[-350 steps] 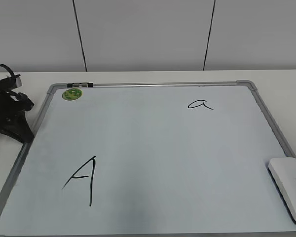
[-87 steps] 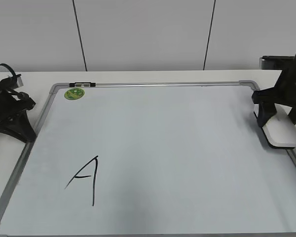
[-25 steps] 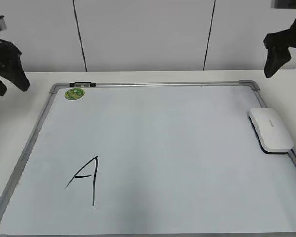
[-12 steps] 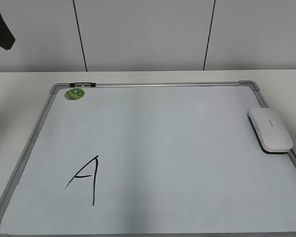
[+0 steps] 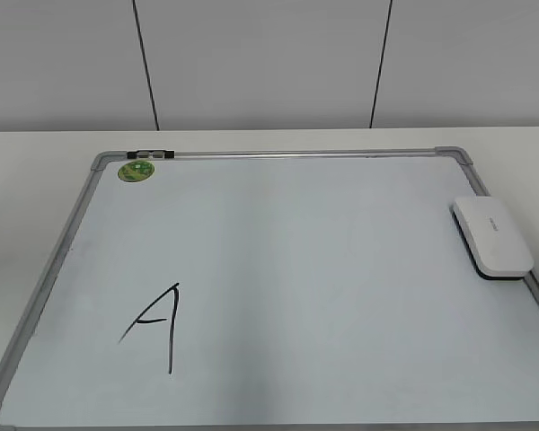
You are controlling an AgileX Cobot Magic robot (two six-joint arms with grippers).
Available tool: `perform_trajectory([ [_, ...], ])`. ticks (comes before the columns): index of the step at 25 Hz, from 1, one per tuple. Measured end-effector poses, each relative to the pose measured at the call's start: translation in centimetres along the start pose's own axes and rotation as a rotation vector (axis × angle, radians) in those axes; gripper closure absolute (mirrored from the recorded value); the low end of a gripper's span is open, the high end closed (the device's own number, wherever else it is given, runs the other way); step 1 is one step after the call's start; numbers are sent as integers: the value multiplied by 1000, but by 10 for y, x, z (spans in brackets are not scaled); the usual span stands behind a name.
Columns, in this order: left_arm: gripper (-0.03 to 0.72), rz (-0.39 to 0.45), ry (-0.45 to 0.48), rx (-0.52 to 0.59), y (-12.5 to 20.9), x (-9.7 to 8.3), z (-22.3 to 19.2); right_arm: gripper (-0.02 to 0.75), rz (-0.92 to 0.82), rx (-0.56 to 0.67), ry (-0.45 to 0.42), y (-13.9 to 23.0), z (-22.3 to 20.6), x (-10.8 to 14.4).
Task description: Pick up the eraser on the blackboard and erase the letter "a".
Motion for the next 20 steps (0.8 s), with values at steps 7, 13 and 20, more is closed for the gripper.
perform_trajectory([
  [7, 206, -32, -52, -58, 76, -18, 20, 150, 7, -60, -5, 48, 6, -3],
  [13, 208, -59, -115, -143, 132, -27, 22, 150, 9, 7, -17, 80, -18, -2],
  [20, 209, -72, -145, -256, 178, -32, 7, 150, -14, -50, -24, 118, -25, -6],
])
Point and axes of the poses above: a point on each arm's last joint axis where the gripper is mounted, z pointing back along that axis away from the gripper, x along the wrist's bending axis when the last joint is at zero, y = z × x, the point moved 3 cm from there along -z, pointing out along that axis toward the gripper, and after that the axes turned 10 degrees about -z, right-handed, at the moved point
